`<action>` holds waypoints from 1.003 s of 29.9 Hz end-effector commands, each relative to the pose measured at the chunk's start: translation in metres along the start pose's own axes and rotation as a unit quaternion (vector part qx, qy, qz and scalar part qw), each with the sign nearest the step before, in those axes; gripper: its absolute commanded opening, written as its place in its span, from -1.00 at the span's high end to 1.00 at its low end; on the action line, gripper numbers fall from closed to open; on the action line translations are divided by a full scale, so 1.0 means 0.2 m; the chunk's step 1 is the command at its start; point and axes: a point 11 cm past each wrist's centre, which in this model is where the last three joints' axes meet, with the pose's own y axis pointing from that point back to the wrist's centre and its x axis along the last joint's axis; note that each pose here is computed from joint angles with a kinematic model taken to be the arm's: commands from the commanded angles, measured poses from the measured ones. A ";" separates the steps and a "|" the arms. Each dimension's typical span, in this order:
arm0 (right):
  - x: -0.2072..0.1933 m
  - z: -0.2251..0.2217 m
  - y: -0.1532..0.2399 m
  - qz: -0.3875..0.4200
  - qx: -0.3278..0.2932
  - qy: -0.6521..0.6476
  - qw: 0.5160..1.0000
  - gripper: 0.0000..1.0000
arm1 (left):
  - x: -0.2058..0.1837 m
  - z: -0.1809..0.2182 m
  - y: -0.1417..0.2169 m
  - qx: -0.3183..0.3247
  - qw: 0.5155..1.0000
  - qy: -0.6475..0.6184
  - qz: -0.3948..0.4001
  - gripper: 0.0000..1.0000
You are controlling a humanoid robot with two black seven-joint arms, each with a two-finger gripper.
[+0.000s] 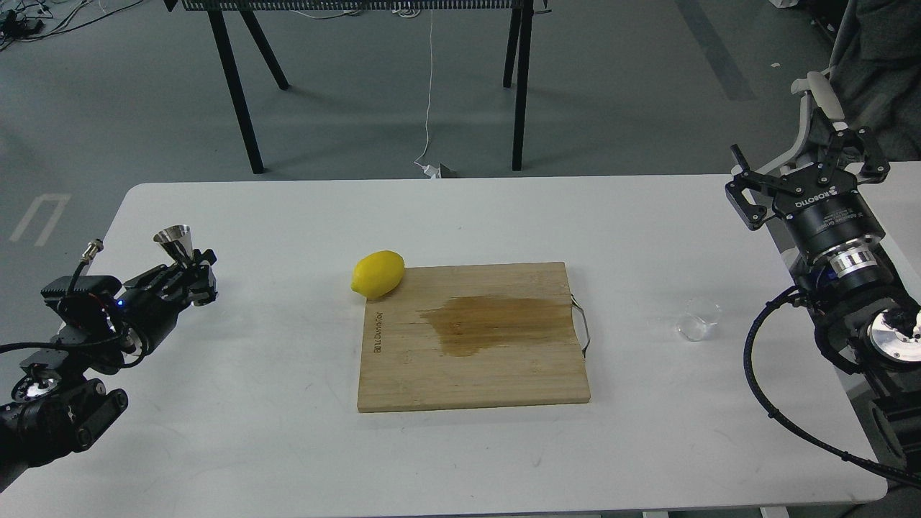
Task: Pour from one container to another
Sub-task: 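Carry the jigger with the left gripper over the cutting board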
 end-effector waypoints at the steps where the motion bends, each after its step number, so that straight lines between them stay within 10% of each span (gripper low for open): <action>1: 0.00 -0.01 0.00 -0.001 0.001 0.002 1.000 -0.97 | 0.14 0.05 -0.09 -0.014 1.000 0.001 0.021 0.66; 15: 0.04 -0.02 -0.07 0.017 -0.010 0.018 1.000 -0.97 | 0.61 0.67 -0.33 -0.190 0.978 0.025 0.083 0.66; 30: 0.02 -0.07 -0.11 0.015 -0.002 0.025 1.000 -0.97 | 0.42 1.35 -0.38 -0.314 0.943 0.087 0.065 0.66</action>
